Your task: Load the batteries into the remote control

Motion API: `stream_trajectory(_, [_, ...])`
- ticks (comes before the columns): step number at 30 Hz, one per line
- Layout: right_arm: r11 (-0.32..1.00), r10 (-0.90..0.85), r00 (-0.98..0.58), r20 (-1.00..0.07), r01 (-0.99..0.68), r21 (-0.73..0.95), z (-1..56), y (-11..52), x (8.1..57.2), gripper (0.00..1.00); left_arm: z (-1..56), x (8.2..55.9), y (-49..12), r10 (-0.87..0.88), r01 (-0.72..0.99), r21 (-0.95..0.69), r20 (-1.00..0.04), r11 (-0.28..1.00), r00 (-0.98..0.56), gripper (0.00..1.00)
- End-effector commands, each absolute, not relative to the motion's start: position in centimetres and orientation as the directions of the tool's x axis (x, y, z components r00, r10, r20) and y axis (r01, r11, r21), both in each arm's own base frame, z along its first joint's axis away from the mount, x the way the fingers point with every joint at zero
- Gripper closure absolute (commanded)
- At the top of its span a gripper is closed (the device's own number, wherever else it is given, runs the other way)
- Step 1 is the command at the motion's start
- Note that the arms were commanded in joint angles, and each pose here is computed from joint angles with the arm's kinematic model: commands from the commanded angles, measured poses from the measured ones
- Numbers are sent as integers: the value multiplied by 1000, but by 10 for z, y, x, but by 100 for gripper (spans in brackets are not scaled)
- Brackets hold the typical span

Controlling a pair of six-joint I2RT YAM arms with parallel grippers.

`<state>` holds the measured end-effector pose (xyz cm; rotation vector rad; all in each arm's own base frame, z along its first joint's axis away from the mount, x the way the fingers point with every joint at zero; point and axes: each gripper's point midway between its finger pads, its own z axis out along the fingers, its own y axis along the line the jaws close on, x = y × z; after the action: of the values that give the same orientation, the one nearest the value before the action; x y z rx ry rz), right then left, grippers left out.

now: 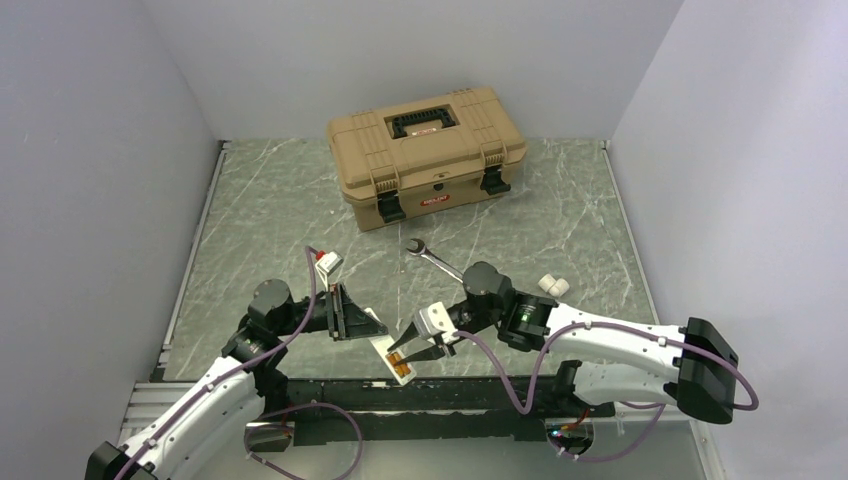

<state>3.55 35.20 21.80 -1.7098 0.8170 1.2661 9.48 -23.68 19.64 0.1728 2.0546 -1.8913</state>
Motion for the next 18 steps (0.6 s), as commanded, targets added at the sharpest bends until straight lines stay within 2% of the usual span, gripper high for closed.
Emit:
stream_trajectory(1, [-468, 50, 322, -945, -829, -307, 238, 357, 33, 68, 209, 92, -238, -134, 370, -927, -376, 63, -917, 100])
stream_trajectory(18, [-503, 20, 317, -948, -817, -283, 228, 365, 34, 73, 209, 92, -237, -136, 377, -924, -382, 62, -914, 100])
